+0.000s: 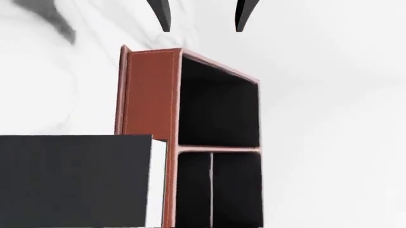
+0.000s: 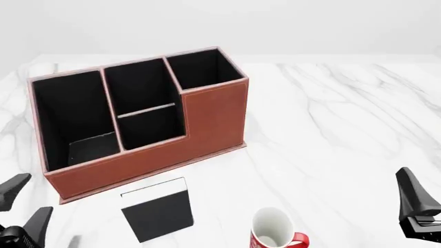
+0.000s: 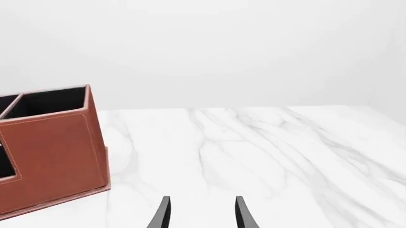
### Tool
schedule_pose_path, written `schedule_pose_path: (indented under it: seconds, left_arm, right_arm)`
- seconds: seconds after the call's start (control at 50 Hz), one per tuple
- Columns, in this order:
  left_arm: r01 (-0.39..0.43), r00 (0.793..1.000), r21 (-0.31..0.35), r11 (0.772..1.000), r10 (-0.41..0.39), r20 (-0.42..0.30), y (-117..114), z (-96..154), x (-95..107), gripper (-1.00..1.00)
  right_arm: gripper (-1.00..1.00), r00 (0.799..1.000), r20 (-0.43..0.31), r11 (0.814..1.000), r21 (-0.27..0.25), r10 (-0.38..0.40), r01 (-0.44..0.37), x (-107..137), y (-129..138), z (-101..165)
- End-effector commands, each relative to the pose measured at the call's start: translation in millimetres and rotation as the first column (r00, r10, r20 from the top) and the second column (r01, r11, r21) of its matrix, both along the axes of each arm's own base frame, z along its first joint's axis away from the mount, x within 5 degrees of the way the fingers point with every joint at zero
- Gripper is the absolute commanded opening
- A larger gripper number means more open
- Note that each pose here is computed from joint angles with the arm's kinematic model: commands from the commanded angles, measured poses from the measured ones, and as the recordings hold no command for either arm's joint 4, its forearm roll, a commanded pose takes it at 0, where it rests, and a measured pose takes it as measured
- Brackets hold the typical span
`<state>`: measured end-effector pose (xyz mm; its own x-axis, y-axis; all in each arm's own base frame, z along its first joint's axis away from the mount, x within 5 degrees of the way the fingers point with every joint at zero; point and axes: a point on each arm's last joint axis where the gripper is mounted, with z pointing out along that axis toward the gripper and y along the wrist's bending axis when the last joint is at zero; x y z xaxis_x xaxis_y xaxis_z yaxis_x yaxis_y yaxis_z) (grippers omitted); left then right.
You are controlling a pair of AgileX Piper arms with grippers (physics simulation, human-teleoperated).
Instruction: Pick up the book and place it in the front compartment of the caddy.
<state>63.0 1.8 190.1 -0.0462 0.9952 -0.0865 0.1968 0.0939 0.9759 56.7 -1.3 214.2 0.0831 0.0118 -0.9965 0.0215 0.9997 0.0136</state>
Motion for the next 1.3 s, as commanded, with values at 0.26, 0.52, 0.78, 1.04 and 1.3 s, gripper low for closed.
schedule_pose_path:
  seconds: [0.26,0.52,0.78,1.04,1.3]
  left_arm:
    - [0.149,0.953,0.072,0.986,-0.124,-0.276,-4,28,-33,1.00]
    - [0.181,0.931,0.045,0.983,-0.156,-0.329,-4,72,-42,1.00]
    - [0.226,0.894,-0.031,0.974,-0.219,-0.392,-13,130,-14,1.00]
    - [0.233,0.802,-0.137,0.963,-0.270,-0.532,-28,156,14,1.00]
    - [0.162,0.713,-0.181,0.970,-0.242,-0.658,-38,163,31,1.00]
  right_arm:
    - [1.00,1.000,-0.003,1.000,0.001,0.006,-0.006,1,0,0]
    - [1.00,1.000,-0.003,1.000,0.001,0.006,-0.006,1,0,0]
    - [1.00,1.000,-0.003,1.000,0.001,0.006,-0.006,1,0,0]
    - [1.00,1.000,-0.003,1.000,0.001,0.006,-0.006,1,0,0]
    - [1.00,1.000,-0.003,1.000,0.001,0.006,-0.006,1,0,0]
